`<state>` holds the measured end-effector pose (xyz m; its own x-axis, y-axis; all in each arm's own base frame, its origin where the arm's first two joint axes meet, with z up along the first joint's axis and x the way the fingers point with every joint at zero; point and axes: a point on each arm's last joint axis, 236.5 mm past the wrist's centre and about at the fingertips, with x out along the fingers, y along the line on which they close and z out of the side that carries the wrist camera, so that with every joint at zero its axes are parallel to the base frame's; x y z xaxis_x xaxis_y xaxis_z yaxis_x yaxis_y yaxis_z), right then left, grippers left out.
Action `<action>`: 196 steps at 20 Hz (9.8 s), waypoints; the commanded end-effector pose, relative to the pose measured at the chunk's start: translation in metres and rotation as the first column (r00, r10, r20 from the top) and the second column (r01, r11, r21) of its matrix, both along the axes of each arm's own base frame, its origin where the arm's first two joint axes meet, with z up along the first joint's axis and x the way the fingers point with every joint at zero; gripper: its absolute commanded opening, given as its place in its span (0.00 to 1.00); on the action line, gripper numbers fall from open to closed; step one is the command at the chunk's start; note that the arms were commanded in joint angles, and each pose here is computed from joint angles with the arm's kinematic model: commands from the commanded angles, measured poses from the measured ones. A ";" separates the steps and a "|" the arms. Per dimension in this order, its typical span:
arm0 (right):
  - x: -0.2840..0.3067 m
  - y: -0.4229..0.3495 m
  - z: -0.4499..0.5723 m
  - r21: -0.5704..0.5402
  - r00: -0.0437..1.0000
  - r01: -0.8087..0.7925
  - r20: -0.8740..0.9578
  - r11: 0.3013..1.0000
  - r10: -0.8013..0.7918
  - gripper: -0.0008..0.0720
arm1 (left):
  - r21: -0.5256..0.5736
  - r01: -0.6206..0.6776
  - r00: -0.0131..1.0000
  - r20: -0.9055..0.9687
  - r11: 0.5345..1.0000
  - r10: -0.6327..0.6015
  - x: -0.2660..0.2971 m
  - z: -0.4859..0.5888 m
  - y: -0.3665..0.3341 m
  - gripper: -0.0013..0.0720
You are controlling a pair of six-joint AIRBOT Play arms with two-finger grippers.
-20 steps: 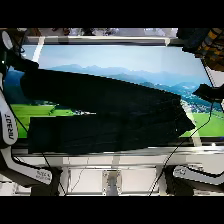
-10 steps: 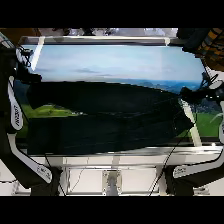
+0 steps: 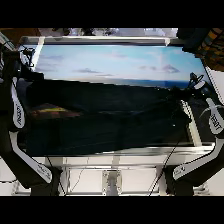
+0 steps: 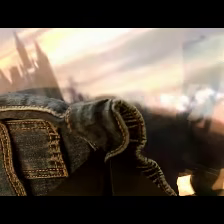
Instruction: Fold the clothes and pants, and hang the long-sleeved shirts on hangers.
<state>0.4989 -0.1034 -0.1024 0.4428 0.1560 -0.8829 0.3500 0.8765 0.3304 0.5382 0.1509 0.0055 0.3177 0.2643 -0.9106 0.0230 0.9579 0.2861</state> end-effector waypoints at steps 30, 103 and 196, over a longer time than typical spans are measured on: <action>0.000 -0.085 0.168 -0.297 0.975 -0.218 -0.022 0.930 0.222 0.05 | -0.290 -0.134 0.964 0.182 0.948 0.192 -0.041 0.091 0.019 0.33; -0.212 -0.002 0.151 -0.174 0.978 -0.190 -0.126 0.966 0.169 0.05 | -0.446 -0.419 0.897 -0.336 0.791 0.286 -0.280 -0.117 0.011 0.38; -0.231 -0.106 0.105 -0.344 0.975 0.093 -0.157 0.934 -0.155 0.05 | -0.582 -0.386 0.922 -0.211 0.716 0.325 -0.277 0.035 -0.006 0.58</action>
